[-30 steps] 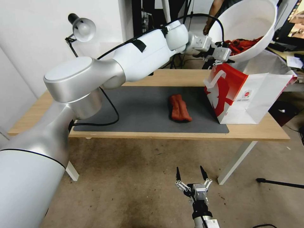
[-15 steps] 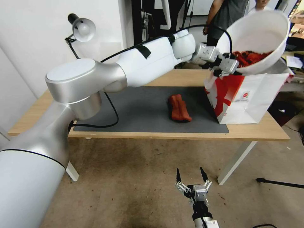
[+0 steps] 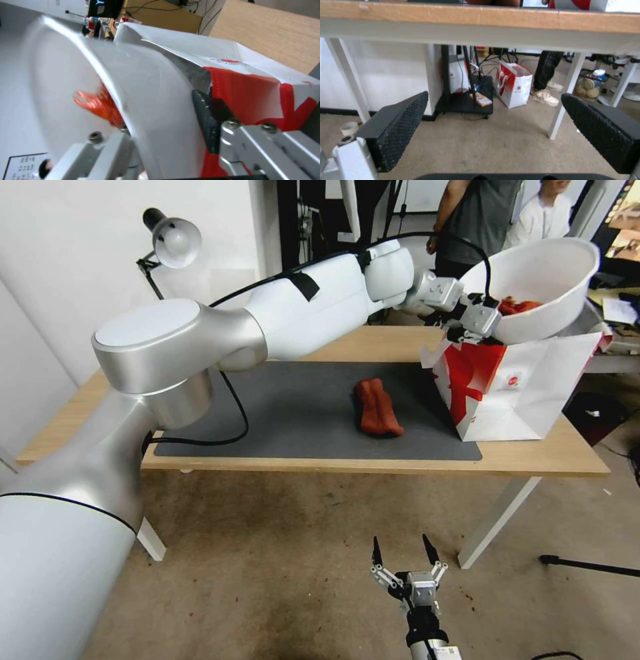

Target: Sweep shrimp from table into container with towel, then put container into takeout bag.

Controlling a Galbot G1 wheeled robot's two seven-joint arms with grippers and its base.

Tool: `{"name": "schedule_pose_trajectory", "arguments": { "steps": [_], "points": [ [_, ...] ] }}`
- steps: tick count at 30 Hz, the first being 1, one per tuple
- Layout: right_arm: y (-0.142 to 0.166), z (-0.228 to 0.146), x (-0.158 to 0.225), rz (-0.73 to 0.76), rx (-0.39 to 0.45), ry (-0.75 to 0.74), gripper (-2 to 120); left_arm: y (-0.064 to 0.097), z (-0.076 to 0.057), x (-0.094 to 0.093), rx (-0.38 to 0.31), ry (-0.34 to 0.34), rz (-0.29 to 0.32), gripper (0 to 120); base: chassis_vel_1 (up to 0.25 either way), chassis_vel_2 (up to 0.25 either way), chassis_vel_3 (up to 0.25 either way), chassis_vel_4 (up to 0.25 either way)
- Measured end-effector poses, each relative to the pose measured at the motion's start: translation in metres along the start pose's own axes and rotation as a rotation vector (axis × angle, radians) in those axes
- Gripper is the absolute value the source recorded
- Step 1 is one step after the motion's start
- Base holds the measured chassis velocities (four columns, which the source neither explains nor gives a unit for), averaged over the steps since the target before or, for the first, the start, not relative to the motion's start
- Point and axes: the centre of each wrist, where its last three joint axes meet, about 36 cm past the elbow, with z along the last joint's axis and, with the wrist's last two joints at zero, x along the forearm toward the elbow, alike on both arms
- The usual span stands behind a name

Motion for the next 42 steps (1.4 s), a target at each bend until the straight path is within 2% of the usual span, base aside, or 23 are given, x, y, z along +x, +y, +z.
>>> {"name": "schedule_pose_trajectory", "arguments": {
  "steps": [1,8,9,12,17,19,20,21,22,24,25,26,27,28,30,31,33,34,36,37,39,40,42],
  "points": [
    [0.000,0.000,0.000,0.000,0.000,0.000,100,0.000,0.000,0.000,0.000,0.000,0.000,35,0.000,0.000,0.000,0.000],
    [0.002,0.000,-0.003,-0.008,0.000,-0.001,100,0.001,-0.001,0.000,0.001,-0.012,-0.018,64,0.000,0.000,0.000,0.000],
    [0.002,0.000,-0.003,-0.008,0.000,-0.001,100,0.001,-0.001,0.000,0.001,-0.012,-0.018,64,0.000,0.000,0.000,0.000],
    [0.002,0.001,-0.003,-0.008,0.002,0.002,100,0.004,-0.002,0.003,0.006,-0.018,-0.042,80,0.000,0.000,0.000,0.000],
    [0.002,0.002,-0.003,-0.010,0.004,0.004,100,0.008,0.003,0.009,0.030,-0.026,-0.082,96,0.000,0.000,0.000,0.000],
    [0.002,0.002,-0.004,-0.010,0.003,0.004,100,0.009,0.006,0.012,0.047,-0.025,-0.101,98,0.000,0.000,0.000,0.000],
    [0.001,0.002,-0.004,-0.010,0.000,0.007,100,0.009,0.011,0.017,0.085,-0.009,-0.145,99,0.000,0.000,0.000,0.000],
    [0.002,0.000,-0.006,-0.012,-0.004,0.013,100,0.003,0.023,0.026,0.156,0.031,-0.239,100,0.000,0.000,0.000,0.000],
    [0.002,0.000,-0.006,-0.012,-0.004,0.013,100,0.003,0.023,0.026,0.156,0.031,-0.239,100,0.000,0.000,0.000,0.000],
    [0.004,-0.002,-0.008,-0.018,-0.007,0.013,100,-0.008,0.039,0.042,0.282,0.080,-0.375,100,0.000,0.000,0.000,0.000],
    [0.004,-0.002,-0.008,-0.018,-0.007,0.013,100,-0.008,0.039,0.042,0.282,0.080,-0.375,100,0.000,0.000,0.000,0.000],
    [0.004,-0.004,-0.009,-0.019,-0.009,0.011,100,-0.021,0.048,0.054,0.378,0.129,-0.478,100,0.000,0.000,0.000,0.000],
    [0.004,-0.005,-0.009,-0.020,-0.011,0.008,100,-0.031,0.051,0.059,0.438,0.155,-0.540,100,0.000,0.000,0.000,0.000],
    [0.004,-0.005,-0.009,-0.020,-0.011,0.008,100,-0.031,0.051,0.059,0.438,0.155,-0.540,100,0.000,0.000,0.000,0.000],
    [0.005,-0.008,-0.011,-0.018,-0.015,0.003,100,-0.055,0.050,0.067,0.566,0.221,-0.679,100,0.000,0.000,0.000,0.000],
    [0.005,-0.008,-0.011,-0.018,-0.015,0.003,100,-0.055,0.050,0.067,0.566,0.221,-0.679,100,0.000,0.000,0.000,0.000],
    [0.005,-0.011,-0.013,-0.017,-0.017,-0.001,100,-0.087,0.040,0.067,0.755,0.350,-0.850,100,0.000,0.000,0.000,0.000],
    [0.005,-0.011,-0.013,-0.017,-0.017,-0.001,100,-0.087,0.040,0.067,0.755,0.350,-0.850,100,0.000,0.000,0.000,0.000],
    [0.005,-0.013,-0.014,-0.020,-0.016,-0.002,100,-0.119,0.030,0.064,0.916,0.450,-0.967,100,0.000,0.000,0.000,0.000],
    [0.005,-0.013,-0.014,-0.020,-0.016,-0.002,100,-0.119,0.030,0.064,0.916,0.450,-0.967,100,0.000,0.000,0.000,0.000],
    [0.004,-0.013,-0.014,-0.021,-0.014,-0.002,100,-0.144,0.020,0.059,1.019,0.508,-1.025,100,0.000,0.000,0.000,0.000],
    [0.004,-0.013,-0.014,-0.021,-0.014,-0.002,100,-0.144,0.020,0.059,1.019,0.508,-1.025,100,0.000,0.000,0.000,0.000],
    [0.004,-0.013,-0.014,-0.022,-0.013,-0.001,100,-0.170,0.011,0.054,1.115,0.546,-1.071,100,0.000,0.000,0.000,0.000]
  ]
}}
